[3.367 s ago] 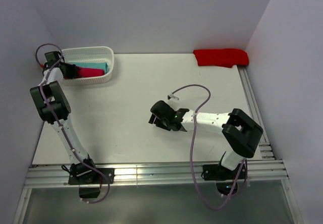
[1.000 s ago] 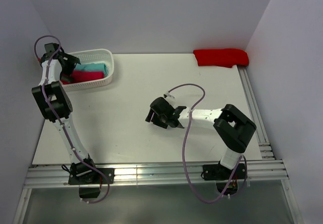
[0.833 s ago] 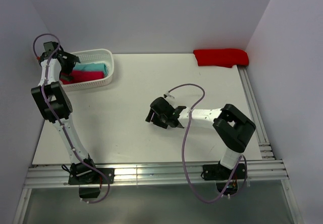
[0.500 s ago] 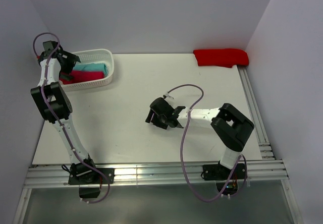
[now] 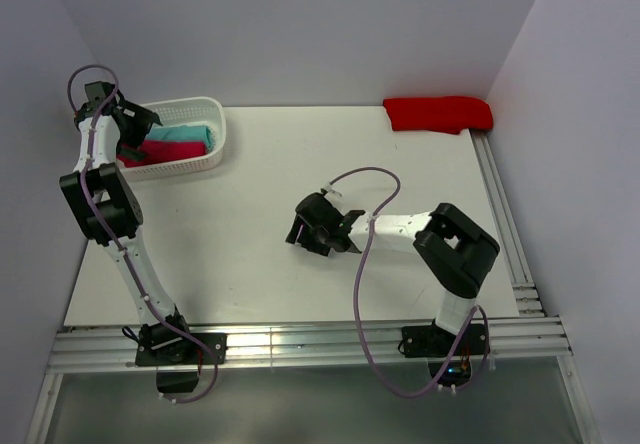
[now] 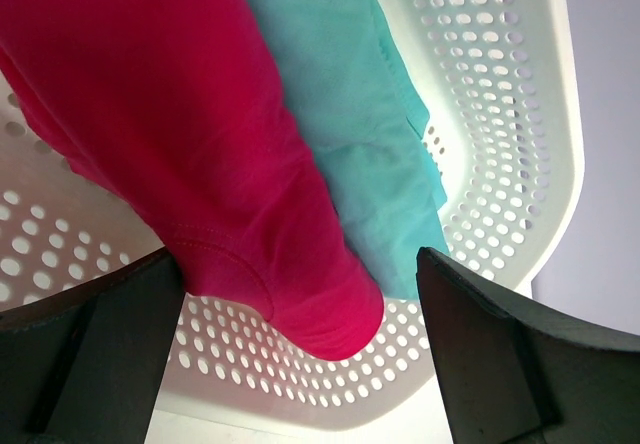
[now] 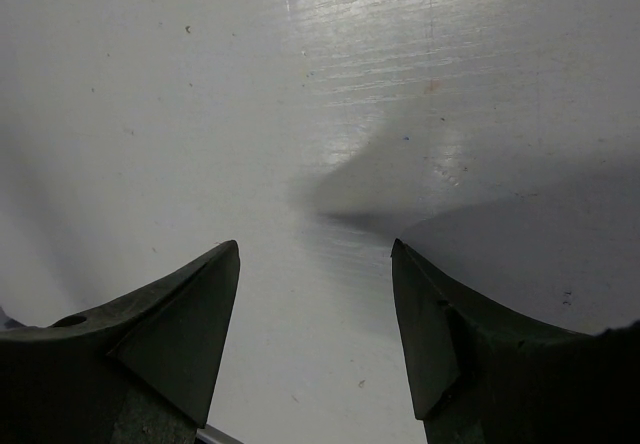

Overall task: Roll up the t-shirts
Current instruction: Place the rolled tshirt into the container

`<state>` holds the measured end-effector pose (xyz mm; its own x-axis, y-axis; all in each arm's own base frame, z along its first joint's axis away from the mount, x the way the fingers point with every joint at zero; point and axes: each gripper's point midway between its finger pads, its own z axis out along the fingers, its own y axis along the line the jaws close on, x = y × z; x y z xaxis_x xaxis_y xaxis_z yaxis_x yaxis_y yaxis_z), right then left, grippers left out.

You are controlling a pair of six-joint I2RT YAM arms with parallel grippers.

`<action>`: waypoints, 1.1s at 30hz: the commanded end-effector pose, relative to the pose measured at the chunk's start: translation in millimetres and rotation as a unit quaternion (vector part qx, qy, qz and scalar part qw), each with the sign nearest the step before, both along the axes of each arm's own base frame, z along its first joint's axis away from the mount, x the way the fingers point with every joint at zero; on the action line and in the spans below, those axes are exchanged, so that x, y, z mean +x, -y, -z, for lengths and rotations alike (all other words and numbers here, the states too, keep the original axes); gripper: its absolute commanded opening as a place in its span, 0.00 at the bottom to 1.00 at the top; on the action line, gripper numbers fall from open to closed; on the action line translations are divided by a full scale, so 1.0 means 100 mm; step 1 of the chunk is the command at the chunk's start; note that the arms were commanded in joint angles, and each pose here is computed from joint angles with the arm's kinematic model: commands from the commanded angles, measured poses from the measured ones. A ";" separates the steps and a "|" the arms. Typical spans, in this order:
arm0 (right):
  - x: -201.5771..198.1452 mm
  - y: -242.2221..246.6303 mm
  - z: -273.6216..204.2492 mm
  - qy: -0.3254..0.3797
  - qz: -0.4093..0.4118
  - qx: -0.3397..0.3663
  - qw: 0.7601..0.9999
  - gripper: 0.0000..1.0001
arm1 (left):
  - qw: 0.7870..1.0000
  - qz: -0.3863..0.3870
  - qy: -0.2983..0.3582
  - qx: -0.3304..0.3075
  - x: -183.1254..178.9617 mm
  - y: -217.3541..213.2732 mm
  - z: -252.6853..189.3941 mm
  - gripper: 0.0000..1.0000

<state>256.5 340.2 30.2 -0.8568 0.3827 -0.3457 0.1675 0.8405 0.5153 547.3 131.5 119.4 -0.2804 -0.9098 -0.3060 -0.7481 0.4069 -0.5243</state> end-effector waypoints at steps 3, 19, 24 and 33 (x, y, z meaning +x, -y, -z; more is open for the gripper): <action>0.11 -0.08 -0.05 0.013 -0.005 0.009 1.000 0.70 | 0.999 0.025 0.023 0.007 -0.08 0.10 -0.34 0.99; 0.13 -0.14 -0.02 0.010 -0.010 0.016 1.000 0.69 | 0.998 0.048 0.032 0.014 -0.12 0.13 -0.48 0.99; 0.12 -0.14 0.00 0.008 -0.012 0.016 1.000 0.69 | 0.998 0.055 0.035 0.014 -0.09 0.14 -0.48 0.99; 0.12 -0.16 0.03 0.004 -0.013 0.016 1.000 0.69 | 0.997 0.073 0.037 0.007 -0.11 0.22 -0.49 0.99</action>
